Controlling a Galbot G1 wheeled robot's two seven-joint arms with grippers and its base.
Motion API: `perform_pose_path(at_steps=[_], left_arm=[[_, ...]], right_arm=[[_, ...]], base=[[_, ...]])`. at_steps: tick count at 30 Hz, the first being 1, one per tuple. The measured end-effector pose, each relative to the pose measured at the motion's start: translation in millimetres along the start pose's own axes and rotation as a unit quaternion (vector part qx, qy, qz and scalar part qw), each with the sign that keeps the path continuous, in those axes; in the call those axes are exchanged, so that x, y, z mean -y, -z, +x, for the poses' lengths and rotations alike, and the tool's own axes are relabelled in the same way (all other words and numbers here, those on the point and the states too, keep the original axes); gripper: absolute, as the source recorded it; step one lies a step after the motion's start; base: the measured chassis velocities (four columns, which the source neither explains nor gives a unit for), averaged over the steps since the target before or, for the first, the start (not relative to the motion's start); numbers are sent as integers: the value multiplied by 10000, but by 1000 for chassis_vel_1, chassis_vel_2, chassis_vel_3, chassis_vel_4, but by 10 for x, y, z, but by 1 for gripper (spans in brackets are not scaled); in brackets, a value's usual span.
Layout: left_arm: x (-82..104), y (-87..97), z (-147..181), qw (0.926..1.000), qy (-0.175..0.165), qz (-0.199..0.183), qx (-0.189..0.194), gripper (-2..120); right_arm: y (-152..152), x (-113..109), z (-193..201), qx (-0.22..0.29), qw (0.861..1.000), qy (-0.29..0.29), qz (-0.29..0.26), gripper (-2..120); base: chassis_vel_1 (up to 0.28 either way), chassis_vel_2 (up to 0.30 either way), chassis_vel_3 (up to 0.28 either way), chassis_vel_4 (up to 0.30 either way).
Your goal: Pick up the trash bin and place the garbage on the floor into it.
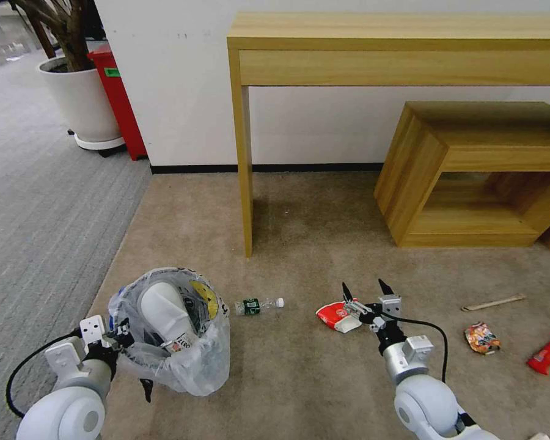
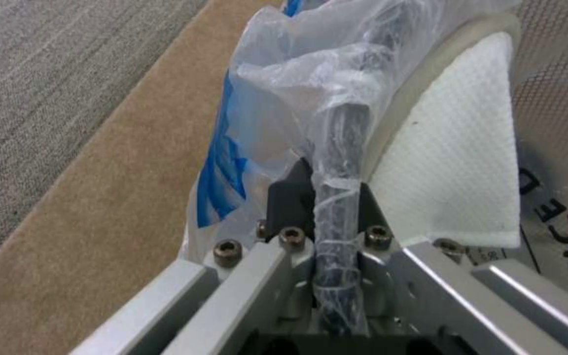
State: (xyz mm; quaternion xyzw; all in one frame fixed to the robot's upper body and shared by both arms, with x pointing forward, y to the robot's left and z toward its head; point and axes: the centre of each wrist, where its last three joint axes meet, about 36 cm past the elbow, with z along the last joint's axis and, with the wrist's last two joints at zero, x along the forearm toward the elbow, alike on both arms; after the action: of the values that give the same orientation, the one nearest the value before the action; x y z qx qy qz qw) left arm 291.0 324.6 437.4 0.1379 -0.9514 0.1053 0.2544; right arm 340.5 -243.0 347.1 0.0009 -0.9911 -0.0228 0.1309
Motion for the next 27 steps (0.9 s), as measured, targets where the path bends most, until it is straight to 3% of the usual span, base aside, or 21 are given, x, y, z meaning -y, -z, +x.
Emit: perform_pose_path(at_steps=[4,8,16,21,27], left_arm=[[-3,-6,1,10000,6,12,10,1],[-8,-11,-3,10000,12,18,15,1],[-3,-14,-17,10000,7,34,16,1],[2,-21,-23,10000,2,35,6,1],[-12,-39,-30,10000,23,57,3,1]], right_arm=[[60,-52,-81,-448,9975,-552,-10,100],[47,-28,-178,-536,9951,-834,-40,100],[31,-83,-179,-496,9959,-748,-114,100],[3,-218,-174,-301,9993,-111,-209,100],[-55,-172,-362,71,9948,962,319,100]], base=[[0,0,0,0],[0,0,0,0],[0,0,0,0],[0,0,0,0],[0,0,0,0]])
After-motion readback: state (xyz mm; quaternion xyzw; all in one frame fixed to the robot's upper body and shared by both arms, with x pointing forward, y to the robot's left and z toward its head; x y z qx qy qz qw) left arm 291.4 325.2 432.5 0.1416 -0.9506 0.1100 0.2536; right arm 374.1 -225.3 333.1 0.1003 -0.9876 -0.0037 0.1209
